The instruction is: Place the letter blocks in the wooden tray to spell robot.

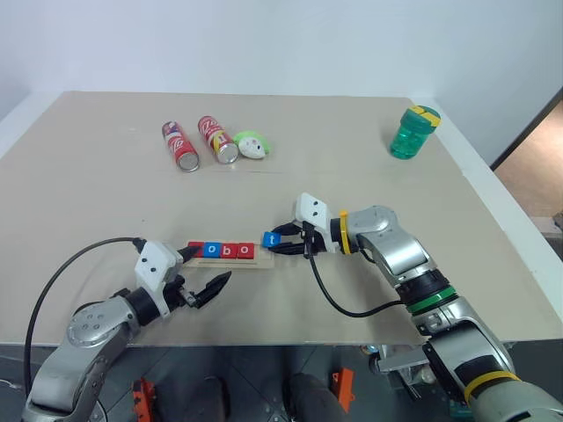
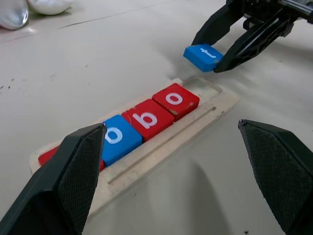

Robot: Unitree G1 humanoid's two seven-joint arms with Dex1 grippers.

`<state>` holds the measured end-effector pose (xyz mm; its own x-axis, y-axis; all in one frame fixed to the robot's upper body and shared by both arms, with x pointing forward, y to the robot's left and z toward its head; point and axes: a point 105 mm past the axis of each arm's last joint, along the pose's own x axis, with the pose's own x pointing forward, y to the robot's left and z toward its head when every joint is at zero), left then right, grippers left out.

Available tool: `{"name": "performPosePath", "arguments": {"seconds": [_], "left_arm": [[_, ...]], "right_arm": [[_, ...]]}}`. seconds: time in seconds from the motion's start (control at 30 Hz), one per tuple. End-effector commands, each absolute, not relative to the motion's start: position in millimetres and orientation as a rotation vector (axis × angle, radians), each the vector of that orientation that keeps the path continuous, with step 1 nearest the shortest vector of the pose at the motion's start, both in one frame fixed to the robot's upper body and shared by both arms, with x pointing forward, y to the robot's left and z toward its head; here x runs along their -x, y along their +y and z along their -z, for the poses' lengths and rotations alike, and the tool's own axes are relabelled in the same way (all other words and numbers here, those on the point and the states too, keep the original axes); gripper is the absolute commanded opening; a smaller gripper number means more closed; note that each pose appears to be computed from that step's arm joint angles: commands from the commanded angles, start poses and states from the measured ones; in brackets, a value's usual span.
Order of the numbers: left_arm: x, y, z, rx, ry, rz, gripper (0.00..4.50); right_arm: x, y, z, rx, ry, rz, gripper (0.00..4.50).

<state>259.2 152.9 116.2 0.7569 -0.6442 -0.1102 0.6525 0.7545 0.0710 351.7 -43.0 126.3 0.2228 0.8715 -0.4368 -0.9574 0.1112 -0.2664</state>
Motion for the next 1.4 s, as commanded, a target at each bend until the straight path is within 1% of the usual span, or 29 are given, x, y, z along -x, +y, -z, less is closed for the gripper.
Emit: {"name": "performPosePath", "arguments": {"seconds": [0.03,0.5,0.87,0.97,1.03,1.23,1.27,1.4], "left_arm": [[-256,150,-126,-0.13,0.04,0.708,4.5],[-257,152,-123,-0.13,0.054,0.706,4.5],[-255,152,-121,-0.13,0.06,0.705,4.5],[-255,152,-121,-0.13,0.06,0.704,4.5],[-255,152,-121,-0.13,0.061,0.704,4.5],[-254,152,-120,-0.133,0.064,0.706,4.5],[-254,152,-120,-0.135,0.064,0.707,4.5],[-254,154,-122,-0.136,0.059,0.705,4.5]], "right_arm": [[-351,-35,-133,0.573,0.15,-1.394,1.2],[-351,-21,-124,0.595,0.142,-1.42,1.2],[-350,-18,-121,0.603,0.151,-1.434,1.2],[-350,-18,-119,0.572,0.184,-1.44,1.2],[-352,-17,-121,0.563,0.18,-1.436,2.22],[-354,-12,-133,0.54,0.142,-1.426,4.25],[-355,-12,-134,0.529,0.139,-1.422,4.48],[-358,-15,-147,0.482,0.105,-1.389,4.48]]}}
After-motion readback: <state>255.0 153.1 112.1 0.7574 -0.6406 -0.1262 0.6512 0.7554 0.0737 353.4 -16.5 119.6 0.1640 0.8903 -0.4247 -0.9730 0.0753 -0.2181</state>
